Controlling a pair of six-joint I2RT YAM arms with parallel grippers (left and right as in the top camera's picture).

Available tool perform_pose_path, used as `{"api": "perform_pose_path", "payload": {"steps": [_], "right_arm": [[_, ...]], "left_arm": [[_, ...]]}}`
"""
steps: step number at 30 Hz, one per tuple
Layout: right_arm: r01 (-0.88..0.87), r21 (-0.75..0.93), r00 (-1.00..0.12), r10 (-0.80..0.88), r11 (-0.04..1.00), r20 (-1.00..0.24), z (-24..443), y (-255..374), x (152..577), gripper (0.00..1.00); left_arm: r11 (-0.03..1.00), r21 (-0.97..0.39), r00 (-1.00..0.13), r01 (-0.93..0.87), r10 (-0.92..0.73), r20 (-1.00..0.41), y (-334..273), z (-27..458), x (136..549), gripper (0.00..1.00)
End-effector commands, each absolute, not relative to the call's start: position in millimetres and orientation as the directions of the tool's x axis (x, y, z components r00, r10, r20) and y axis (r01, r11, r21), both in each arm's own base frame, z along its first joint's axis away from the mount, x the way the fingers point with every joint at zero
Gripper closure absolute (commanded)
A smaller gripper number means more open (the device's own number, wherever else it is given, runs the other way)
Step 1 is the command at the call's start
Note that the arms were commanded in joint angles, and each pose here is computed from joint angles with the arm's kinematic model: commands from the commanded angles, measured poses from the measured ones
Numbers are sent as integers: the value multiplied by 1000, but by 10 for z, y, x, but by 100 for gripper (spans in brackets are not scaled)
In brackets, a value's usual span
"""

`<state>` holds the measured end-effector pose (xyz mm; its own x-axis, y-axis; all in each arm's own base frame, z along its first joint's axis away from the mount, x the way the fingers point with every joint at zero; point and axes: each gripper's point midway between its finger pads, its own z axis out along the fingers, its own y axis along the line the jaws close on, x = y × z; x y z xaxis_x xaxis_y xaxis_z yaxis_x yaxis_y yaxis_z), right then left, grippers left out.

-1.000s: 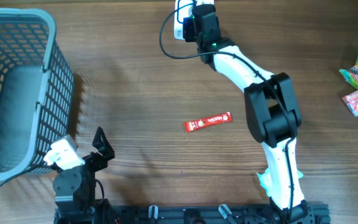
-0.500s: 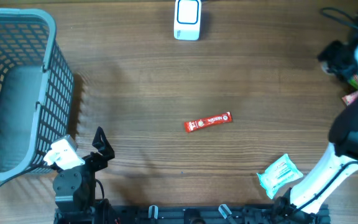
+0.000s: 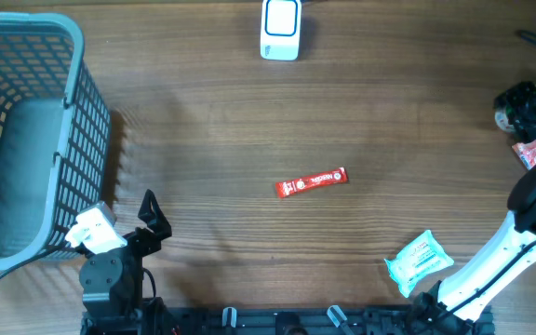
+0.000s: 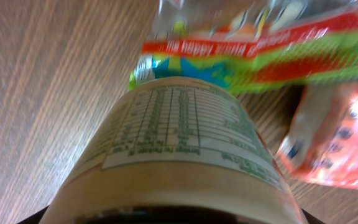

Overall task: Scan the item barcode
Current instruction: 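Carry the jar to the right table edge and release it, then grasp the red Nescafe stick on the table with the right gripper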

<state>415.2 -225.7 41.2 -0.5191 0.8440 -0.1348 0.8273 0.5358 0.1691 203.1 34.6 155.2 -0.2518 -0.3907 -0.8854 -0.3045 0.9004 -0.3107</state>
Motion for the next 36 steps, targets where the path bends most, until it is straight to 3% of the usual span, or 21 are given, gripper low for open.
{"api": "perform_pose_path", "payload": {"steps": [1, 4, 6, 8, 11, 15, 20, 28, 33, 36], "right_arm": [[849, 130, -503, 858, 513, -105, 288, -2166, 4066, 27], [860, 48, -496, 854, 508, -155, 254, -2309, 3981, 23], [859, 32, -497, 849, 510, -179, 334, -2374, 3995, 0], [856, 65, -494, 848, 513, -192, 611, -2376, 4074, 0], [819, 212, -490, 842, 533, -227, 1668, -2182, 4153, 0], [726, 361, -533, 811, 585, -242, 2783, -1441, 3698, 0], [527, 457, -660, 684, 716, -311, 3535, -262, 3156, 0], [98, 480, -887, 295, 872, -356, 3708, 1239, 2747, 0], [-42, 456, -917, 147, 889, -372, 3696, 1643, 2526, 0], [12, 282, -891, 138, 959, -433, 3504, 1596, 2545, 0]], "left_arm": [[898, -320, -245, -301, -397, -885, 341, 1558, 2032, 0], [898, -320, -245, -301, -397, -885, 341, 1558, 2032, 0], [898, -320, -245, -301, -397, -885, 341, 1558, 2032, 0], [898, -320, -245, -301, -397, -885, 341, 1558, 2032, 0], [898, -320, -245, -301, -397, -885, 341, 1558, 2032, 0], [898, -320, -245, -301, -397, -885, 341, 1558, 2032, 0], [898, -320, -245, -301, -397, -885, 341, 1558, 2032, 0], [898, -320, -245, -301, -397, -885, 341, 1558, 2032, 0], [898, -320, -245, -301, -397, -885, 341, 1558, 2032, 0], [898, -320, -245, -301, -397, -885, 341, 1558, 2032, 0]]}}
